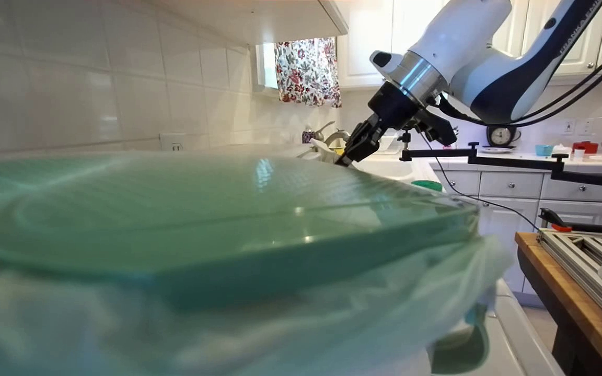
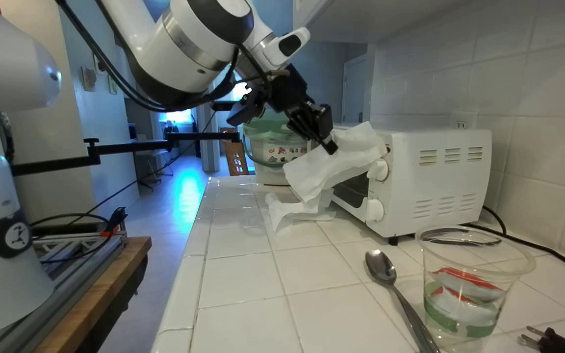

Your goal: Pick up the tissue and then use it to wipe the mini oven door

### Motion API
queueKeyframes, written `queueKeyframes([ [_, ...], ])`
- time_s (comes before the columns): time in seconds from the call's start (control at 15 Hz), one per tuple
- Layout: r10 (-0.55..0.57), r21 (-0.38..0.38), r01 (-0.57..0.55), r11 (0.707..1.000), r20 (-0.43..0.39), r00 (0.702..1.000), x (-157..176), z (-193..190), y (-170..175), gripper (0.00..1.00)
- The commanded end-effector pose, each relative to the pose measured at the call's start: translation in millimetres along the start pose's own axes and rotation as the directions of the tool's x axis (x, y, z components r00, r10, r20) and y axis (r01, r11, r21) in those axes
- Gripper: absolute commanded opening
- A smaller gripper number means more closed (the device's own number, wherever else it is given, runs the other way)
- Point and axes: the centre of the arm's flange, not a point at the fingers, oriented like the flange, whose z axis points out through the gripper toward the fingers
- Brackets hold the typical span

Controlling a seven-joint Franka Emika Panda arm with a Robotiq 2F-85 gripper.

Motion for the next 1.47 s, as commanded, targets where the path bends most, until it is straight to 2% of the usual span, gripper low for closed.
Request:
queueKeyframes([
  [0.0, 0.0, 0.0, 0.0, 1.0, 0.0, 1.0, 0.0, 0.0, 0.0, 0.01],
  [0.07, 0.0, 0.0, 0.0, 1.0, 0.0, 1.0, 0.0, 0.0, 0.0, 0.01],
  [0.2, -0.007, -0.046, 0.005, 0.999, -0.036, 0.999, 3.6, 13.4, 1.3, 0.0],
  [0.47, -0.03, -0.069, 0.025, 0.997, -0.072, 0.997, 20.2, 24.2, 1.6, 0.0],
  [0.8, -0.042, -0.063, 0.041, 0.997, -0.018, 0.999, 6.0, 44.7, -2.4, 0.0],
  [1.13, -0.088, -0.036, 0.086, 0.996, -0.059, 0.994, 1.1, 59.3, -2.7, 0.0],
  [1.4, -0.147, -0.01, 0.147, 0.989, -0.065, 0.987, -4.2, 70.0, -18.6, 0.0],
])
